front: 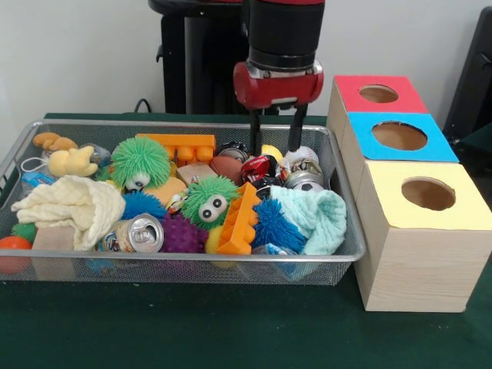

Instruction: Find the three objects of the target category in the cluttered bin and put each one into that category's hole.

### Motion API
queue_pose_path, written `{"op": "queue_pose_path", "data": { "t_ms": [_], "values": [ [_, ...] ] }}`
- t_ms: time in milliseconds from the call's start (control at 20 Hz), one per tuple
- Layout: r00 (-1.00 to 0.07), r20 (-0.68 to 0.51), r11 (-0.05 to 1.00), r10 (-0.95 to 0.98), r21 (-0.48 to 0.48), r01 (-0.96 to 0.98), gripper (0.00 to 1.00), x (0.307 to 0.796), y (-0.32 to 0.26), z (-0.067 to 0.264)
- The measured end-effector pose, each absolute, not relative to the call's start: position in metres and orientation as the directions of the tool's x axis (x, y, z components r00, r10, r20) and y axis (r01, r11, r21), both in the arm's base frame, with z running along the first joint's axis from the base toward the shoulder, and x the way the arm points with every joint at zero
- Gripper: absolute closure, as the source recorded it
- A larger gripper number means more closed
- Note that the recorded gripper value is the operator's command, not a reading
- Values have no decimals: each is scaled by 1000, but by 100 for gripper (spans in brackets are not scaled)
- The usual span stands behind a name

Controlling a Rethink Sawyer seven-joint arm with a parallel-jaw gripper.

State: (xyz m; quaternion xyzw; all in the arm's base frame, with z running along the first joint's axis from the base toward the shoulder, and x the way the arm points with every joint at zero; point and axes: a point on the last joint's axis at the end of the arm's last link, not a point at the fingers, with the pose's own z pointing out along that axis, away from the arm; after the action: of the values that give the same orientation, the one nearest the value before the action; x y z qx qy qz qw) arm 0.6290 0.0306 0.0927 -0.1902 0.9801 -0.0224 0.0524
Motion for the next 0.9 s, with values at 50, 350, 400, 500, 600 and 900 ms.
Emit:
{"op": "queue_pose_path", "data": {
  "t_ms": [50,350,400,500,600,900],
  "values": [
    [-918,-102,924,-383,-65,-378,0,629,33,90],
    [-875,-152,888,-459,-57,-456,0,629,54,68],
    [-864,-158,878,-478,-44,-478,0,627,59,63],
    [-854,-167,868,-493,-27,-496,0,627,63,59],
    [-840,-180,853,-513,2,-521,0,626,64,53],
    [-827,-153,831,-541,54,-554,0,617,53,45]
  ]
}}
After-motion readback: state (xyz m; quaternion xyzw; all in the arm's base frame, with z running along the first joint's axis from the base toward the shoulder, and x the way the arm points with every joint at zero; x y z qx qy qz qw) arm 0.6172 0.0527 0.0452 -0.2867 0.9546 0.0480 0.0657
